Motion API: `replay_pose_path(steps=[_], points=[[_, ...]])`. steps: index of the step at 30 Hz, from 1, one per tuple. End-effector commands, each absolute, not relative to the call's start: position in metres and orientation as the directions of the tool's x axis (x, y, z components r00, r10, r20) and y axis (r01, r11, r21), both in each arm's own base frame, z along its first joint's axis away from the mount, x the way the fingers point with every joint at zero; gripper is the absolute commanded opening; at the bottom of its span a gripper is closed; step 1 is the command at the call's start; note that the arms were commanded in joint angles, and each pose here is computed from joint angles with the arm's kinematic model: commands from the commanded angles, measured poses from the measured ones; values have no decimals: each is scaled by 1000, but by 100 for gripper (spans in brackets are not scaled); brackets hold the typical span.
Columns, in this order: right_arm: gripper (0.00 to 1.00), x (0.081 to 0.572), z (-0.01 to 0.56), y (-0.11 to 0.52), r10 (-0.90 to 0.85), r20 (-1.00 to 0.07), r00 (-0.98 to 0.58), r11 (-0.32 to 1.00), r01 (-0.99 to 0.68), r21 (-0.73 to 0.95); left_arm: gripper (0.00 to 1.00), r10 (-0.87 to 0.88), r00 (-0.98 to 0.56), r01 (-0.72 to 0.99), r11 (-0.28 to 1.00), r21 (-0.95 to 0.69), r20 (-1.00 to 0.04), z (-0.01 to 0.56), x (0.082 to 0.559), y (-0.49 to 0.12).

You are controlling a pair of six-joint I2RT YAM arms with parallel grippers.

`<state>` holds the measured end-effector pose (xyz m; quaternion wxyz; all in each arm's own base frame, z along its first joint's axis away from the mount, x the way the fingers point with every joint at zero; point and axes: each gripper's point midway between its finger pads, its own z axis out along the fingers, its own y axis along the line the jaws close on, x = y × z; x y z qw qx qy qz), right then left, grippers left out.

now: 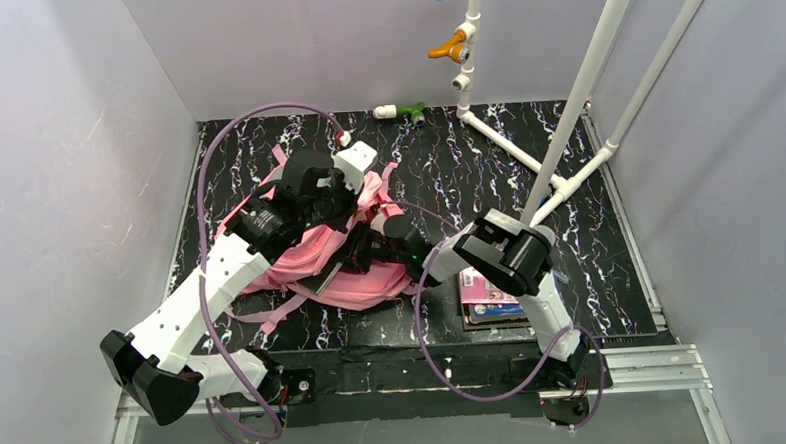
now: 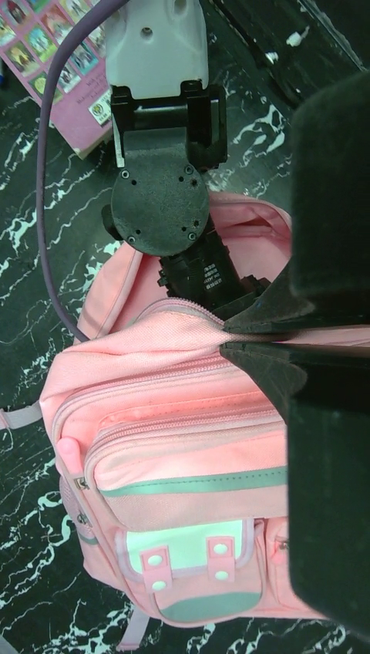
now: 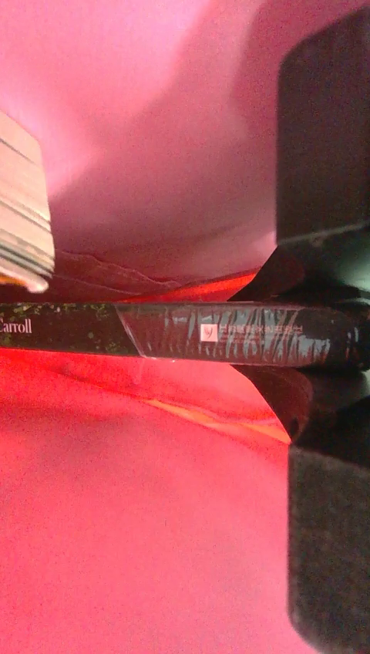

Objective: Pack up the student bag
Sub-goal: Place the book in the student bag.

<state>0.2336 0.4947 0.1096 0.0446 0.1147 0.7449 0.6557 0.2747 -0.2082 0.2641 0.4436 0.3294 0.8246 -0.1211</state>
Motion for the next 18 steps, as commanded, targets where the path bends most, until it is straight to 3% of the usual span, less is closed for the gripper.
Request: replay_pose_path(steps=[1,5,13,14,16,18], points=[[1,237,185,516,252,-54,-966,-116,-85,990,0,469,-287,648,737,191,-836,299,277,-197],[1,253,158,526,326,-130,-936,-12,-142,990,0,455,-299,680,719,148,-839,297,270,-205],[4,290,149,569,386,-181,-905,6,-194,981,0,396,-344,698,714,50,-851,300,252,-210],[10,290,142,579,376,-200,-905,39,-201,979,0,394,-346,700,713,46,-851,300,252,-210],[32,292,125,587,358,-224,-906,90,-206,974,0,399,-345,690,721,58,-850,299,254,-207],[42,287,119,580,344,-211,-915,90,-191,977,0,411,-347,674,734,80,-843,296,257,-203]])
